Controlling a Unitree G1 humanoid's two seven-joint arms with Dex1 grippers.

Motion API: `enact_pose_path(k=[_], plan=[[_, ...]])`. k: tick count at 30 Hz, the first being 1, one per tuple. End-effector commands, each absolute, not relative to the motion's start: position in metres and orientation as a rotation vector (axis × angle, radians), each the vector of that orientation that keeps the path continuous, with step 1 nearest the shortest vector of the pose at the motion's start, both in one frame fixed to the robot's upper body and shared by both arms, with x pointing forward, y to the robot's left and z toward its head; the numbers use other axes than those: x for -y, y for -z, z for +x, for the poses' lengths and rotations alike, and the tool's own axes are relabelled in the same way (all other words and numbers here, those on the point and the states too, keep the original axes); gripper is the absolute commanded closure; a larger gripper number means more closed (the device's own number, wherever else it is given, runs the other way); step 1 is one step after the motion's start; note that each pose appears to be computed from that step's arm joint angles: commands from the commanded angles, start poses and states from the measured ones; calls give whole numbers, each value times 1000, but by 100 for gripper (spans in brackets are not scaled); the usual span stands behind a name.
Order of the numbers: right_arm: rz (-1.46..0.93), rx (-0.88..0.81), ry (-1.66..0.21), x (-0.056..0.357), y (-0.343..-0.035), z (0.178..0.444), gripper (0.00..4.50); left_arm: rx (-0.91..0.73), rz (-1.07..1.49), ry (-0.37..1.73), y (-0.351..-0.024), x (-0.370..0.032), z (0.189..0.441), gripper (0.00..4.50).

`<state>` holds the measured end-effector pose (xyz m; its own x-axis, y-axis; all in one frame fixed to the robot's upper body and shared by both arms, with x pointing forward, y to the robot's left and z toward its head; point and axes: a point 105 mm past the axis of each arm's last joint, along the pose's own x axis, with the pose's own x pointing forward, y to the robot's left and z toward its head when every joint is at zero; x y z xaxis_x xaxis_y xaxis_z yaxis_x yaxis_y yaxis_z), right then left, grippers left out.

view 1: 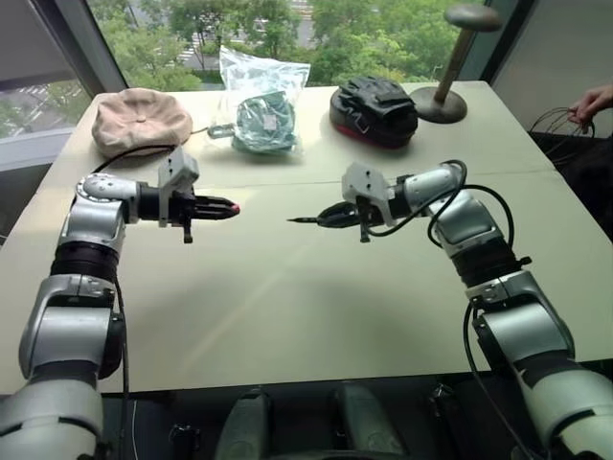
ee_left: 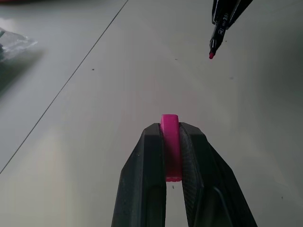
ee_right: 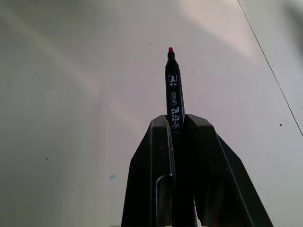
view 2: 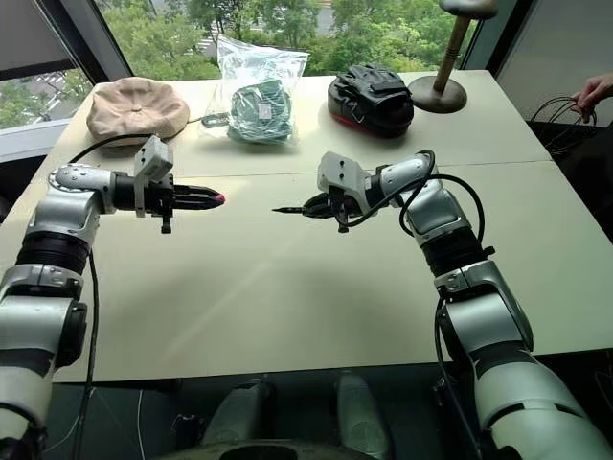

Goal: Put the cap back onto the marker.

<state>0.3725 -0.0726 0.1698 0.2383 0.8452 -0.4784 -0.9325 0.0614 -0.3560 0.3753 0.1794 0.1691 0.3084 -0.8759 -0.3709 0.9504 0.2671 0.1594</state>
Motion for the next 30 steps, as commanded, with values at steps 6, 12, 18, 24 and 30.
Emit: enact_pose_path(k=[6, 12, 18, 24, 30], plan=[[-689, -40, -1369, 58, -201, 371, 450, -153, 436, 1360, -178, -150, 373, 448], [-676, -34, -1380, 54, -201, 370, 450, -131, 435, 1379, -178, -140, 373, 448], [-665, -33, -1389, 49, -199, 369, 450, -115, 431, 1384, -178, -133, 374, 448], [-656, -35, -1394, 46, -196, 368, 450, -106, 419, 1394, -178, -128, 373, 448], [-647, -41, -1391, 45, -194, 368, 450, -91, 381, 1404, -182, -126, 371, 448]])
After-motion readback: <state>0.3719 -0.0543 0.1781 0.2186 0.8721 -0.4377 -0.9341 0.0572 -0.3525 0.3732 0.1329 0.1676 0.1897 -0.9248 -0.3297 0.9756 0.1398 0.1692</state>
